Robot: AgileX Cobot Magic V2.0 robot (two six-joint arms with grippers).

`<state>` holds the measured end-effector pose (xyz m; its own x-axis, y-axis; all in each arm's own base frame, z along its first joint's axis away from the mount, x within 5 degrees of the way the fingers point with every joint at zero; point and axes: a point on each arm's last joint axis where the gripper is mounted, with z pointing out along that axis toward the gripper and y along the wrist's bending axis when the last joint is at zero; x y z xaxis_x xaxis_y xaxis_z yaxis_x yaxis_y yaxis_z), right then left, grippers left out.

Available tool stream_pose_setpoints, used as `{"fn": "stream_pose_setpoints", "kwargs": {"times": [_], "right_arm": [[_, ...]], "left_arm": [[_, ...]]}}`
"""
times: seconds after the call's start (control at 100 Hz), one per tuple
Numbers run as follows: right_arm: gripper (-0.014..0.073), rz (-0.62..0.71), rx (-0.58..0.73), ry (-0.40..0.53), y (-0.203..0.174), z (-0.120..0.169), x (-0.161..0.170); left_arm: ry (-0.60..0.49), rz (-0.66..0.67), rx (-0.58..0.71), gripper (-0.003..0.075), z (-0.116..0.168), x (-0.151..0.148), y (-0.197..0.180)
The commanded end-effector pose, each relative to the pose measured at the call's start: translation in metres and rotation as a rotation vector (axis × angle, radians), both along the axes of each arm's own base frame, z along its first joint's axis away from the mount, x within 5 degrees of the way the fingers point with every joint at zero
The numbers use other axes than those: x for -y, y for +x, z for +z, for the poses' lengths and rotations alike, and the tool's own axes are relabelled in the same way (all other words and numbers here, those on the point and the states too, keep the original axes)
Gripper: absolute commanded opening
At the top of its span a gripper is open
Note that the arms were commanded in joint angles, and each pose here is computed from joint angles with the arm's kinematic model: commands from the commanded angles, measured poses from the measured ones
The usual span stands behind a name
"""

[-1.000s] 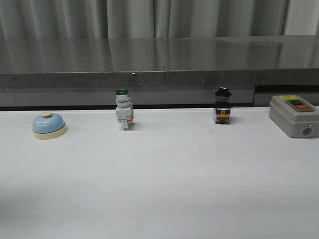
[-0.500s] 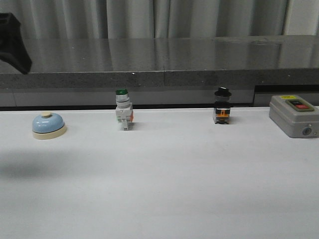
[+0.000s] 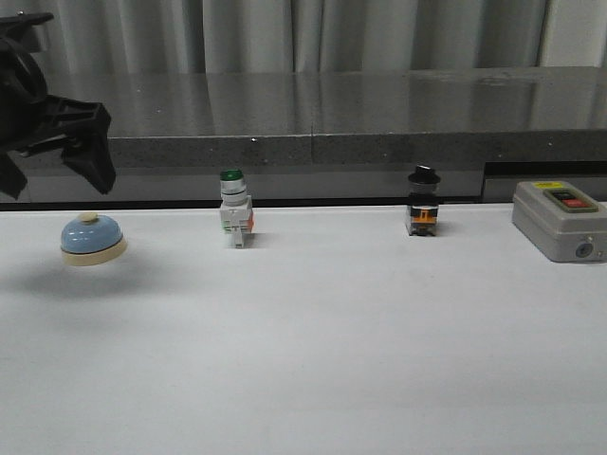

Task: Place and press bell with both arms
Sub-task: 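Lower the left gripper over the blue bell and close on it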

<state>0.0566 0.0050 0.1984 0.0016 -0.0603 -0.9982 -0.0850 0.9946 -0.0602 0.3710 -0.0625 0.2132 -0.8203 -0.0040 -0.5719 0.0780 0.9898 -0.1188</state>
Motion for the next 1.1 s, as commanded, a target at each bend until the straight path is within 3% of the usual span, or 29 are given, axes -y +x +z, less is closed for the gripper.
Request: {"fn": "stream_pose_setpoints", "kwargs": {"times": [0.0,0.43,0.92,1.09], "right_arm": [[-0.0060,-0.012,0.116,-0.002,-0.003,0.013,0.001],[-0.0060,-0.012,0.116,-0.002,-0.003,0.013,0.001],[-0.0060,-0.012,0.116,-0.002,-0.003,0.013,0.001],[-0.0060,-0.012,0.116,-0.002,-0.003,0.013,0.001]], "left_arm": [[-0.019,-0.004,0.114,0.0640,0.022,0.005,0.010],[-0.005,-0.009,0.078,0.0640,-0.005,0.009,0.038],[0.005,-0.007,0.031,0.0637,-0.032,0.010,0.044],[0.004,-0.007,0.041,0.0552,-0.030,0.010,0.045]]}}
